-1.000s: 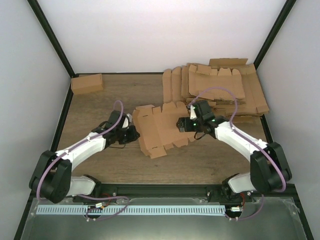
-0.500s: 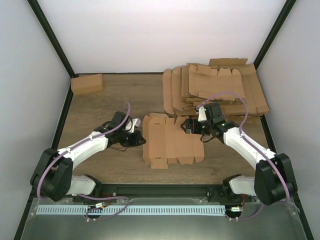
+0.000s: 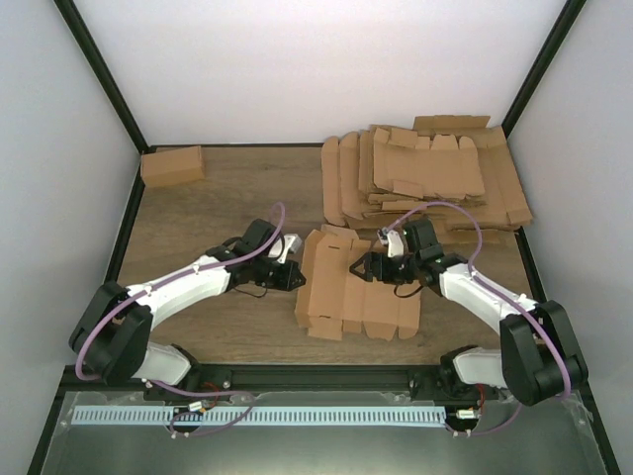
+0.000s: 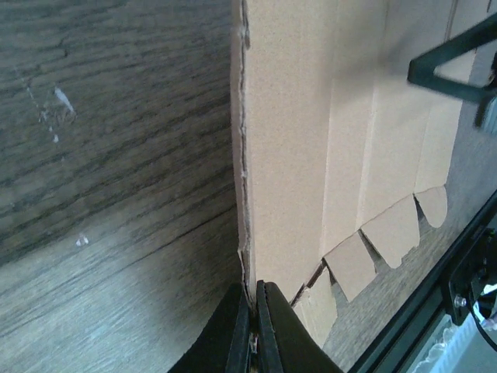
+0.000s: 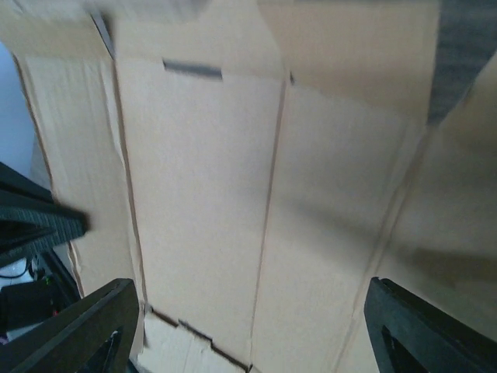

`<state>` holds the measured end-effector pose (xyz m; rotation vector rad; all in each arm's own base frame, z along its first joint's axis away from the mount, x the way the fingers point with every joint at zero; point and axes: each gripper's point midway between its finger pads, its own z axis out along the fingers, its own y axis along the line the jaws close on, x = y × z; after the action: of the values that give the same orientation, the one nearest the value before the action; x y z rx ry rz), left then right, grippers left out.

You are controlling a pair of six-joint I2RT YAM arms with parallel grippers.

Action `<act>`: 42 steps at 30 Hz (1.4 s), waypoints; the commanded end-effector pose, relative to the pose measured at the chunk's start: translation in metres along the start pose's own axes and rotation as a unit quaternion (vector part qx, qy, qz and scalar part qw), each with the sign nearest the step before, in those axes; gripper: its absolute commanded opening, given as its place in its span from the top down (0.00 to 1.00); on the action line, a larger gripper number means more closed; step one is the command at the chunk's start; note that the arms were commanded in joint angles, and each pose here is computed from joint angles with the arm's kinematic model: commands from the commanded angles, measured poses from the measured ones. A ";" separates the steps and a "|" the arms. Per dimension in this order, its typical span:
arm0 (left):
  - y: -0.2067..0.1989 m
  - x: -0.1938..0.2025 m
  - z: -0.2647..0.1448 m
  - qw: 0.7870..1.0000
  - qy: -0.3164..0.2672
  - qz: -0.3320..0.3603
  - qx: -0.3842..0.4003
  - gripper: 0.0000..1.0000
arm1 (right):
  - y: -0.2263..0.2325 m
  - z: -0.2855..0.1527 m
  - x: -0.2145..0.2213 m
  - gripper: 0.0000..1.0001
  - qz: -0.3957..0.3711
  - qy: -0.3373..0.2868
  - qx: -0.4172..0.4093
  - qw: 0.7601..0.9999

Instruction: Fold the paper box

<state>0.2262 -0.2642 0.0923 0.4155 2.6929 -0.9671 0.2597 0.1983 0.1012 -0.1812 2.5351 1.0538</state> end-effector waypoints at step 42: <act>0.000 -0.039 -0.029 0.966 -0.128 0.133 -0.180 0.96 | 0.014 -0.051 -0.066 0.24 -0.062 -0.136 0.099 0.984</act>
<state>0.2535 -0.2573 0.1065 0.5367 2.4596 -0.4421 0.3002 0.1645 0.1711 -0.1320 2.2870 0.6984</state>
